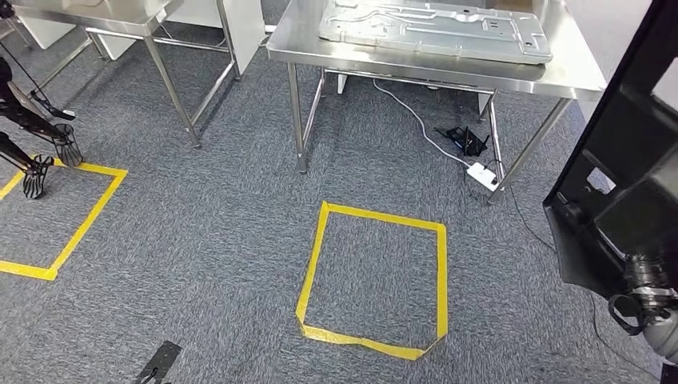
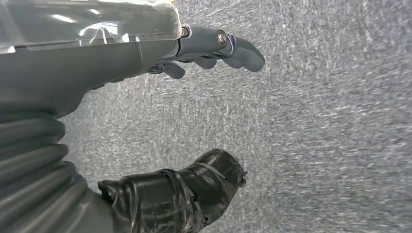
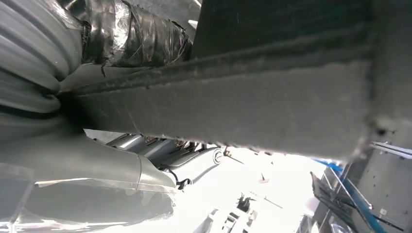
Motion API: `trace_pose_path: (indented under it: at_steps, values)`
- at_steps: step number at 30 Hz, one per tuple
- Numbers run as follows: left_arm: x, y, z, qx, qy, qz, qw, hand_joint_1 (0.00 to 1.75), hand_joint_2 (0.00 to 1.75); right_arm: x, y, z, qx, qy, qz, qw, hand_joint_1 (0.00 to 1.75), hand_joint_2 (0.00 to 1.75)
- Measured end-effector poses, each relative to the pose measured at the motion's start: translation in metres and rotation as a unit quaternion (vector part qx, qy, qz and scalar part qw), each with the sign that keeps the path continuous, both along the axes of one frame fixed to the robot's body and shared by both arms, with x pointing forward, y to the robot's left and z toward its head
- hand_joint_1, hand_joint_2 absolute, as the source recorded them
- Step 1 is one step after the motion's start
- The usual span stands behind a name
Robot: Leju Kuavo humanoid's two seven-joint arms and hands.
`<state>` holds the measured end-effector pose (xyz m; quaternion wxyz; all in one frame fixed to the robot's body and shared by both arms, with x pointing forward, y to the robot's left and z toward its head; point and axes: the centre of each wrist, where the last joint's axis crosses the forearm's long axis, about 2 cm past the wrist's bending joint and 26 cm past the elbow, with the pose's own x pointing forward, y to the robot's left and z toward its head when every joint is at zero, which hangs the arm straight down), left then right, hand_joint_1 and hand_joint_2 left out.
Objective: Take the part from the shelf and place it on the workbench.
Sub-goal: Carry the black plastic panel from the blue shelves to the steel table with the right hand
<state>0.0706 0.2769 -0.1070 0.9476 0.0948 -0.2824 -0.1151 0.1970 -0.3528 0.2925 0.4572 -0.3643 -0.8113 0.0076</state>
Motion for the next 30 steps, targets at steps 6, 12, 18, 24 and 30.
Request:
trace_pose_path:
  at_steps: [6,12,18,24,30]
  values:
    - [0.0001,-0.0013,0.0001,-0.001,0.0,-0.001,1.0,0.0,1.75,-0.0005,-0.0006,-0.0001,-0.002,0.0,0.0,1.0,1.75,1.75]
    - [-0.0017,-0.0018,-0.0002,-0.001,0.001,-0.001,1.0,0.0,1.75,-0.0009,-0.0005,-0.0001,0.001,-0.001,0.001,1.0,1.75,1.75]
    - [-0.0047,-0.0018,-0.0007,0.001,0.006,0.0,1.0,0.0,1.75,-0.0014,-0.0013,-0.0023,0.024,-0.006,0.014,1.0,1.75,1.75]
    - [-0.0008,-0.0018,0.0,0.003,0.004,0.001,1.0,0.0,1.75,-0.0029,-0.0018,-0.0046,0.029,-0.011,0.021,0.999,1.75,1.75]
    - [-0.001,-0.003,0.0,0.003,0.007,0.002,1.0,0.0,1.75,-0.0049,-0.0022,-0.0086,0.041,-0.004,0.026,0.999,1.75,1.75]
